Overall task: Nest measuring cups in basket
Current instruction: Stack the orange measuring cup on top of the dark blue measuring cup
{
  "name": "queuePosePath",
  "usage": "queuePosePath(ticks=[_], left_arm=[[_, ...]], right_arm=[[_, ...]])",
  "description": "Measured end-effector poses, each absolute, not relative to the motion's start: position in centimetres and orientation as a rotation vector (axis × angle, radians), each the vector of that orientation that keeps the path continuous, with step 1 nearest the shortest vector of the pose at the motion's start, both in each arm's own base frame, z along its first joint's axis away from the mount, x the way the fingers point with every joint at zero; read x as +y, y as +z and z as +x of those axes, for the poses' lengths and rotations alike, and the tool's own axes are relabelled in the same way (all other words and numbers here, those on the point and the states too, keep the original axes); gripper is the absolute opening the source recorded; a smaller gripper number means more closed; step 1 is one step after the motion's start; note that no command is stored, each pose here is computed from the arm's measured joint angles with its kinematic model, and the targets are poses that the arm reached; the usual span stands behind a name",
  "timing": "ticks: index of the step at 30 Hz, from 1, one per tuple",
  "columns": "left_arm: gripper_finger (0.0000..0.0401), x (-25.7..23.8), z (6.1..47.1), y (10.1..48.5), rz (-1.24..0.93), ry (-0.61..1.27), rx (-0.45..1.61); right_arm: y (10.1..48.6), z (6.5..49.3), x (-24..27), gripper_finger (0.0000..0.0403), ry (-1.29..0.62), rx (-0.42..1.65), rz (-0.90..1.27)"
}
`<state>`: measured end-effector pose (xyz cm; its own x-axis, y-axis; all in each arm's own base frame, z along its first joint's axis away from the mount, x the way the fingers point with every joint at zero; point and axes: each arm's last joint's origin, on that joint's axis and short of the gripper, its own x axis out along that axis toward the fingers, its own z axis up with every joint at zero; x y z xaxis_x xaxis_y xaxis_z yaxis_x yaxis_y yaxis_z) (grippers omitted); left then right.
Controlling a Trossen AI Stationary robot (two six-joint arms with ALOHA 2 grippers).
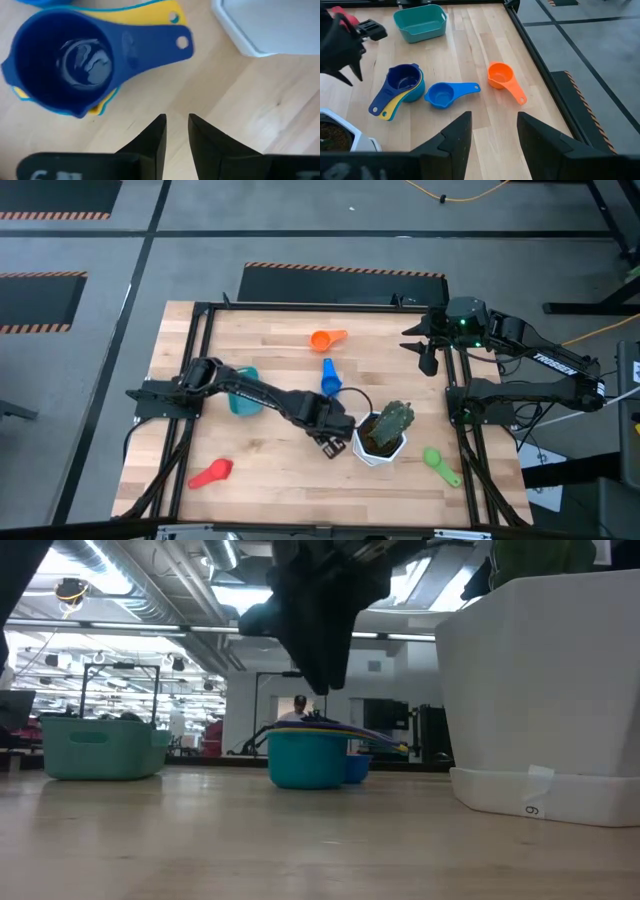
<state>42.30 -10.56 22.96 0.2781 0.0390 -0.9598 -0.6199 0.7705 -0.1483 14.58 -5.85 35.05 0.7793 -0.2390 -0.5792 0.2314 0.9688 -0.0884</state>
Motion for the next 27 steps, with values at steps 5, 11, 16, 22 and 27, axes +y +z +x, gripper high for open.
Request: queuePosePath(ticks=[5, 11, 16, 22, 27], left_arm=[[0.0065, -10.5, 42.6, 23.5, -0.520, 0.499, 1.133], [0.0050, -7.6, 42.2, 26.3, -0.459, 0.484, 1.069], [0.0040, -3.5, 41.4, 28.9, -0.400, 0.474, 1.034], [0.0040, 3.1, 40.2, 30.2, -0.443, 0.599, 1.039], [0.0038, 9.1, 38.8, 30.1, -0.463, 0.700, 1.079]], right_arm=[[35.1, 14.6, -5.8, 0.0162, -0.254, 0.627, -0.013], [35.1, 14.6, -5.8, 0.0162, -0.254, 0.627, -0.013], [35.0, 14.6, -5.8, 0.0162, -0.254, 0.627, -0.012], [35.0, 14.6, -5.8, 0.0162, -0.255, 0.630, -0.008], [35.0, 14.5, -5.8, 0.0162, -0.255, 0.633, -0.007]])
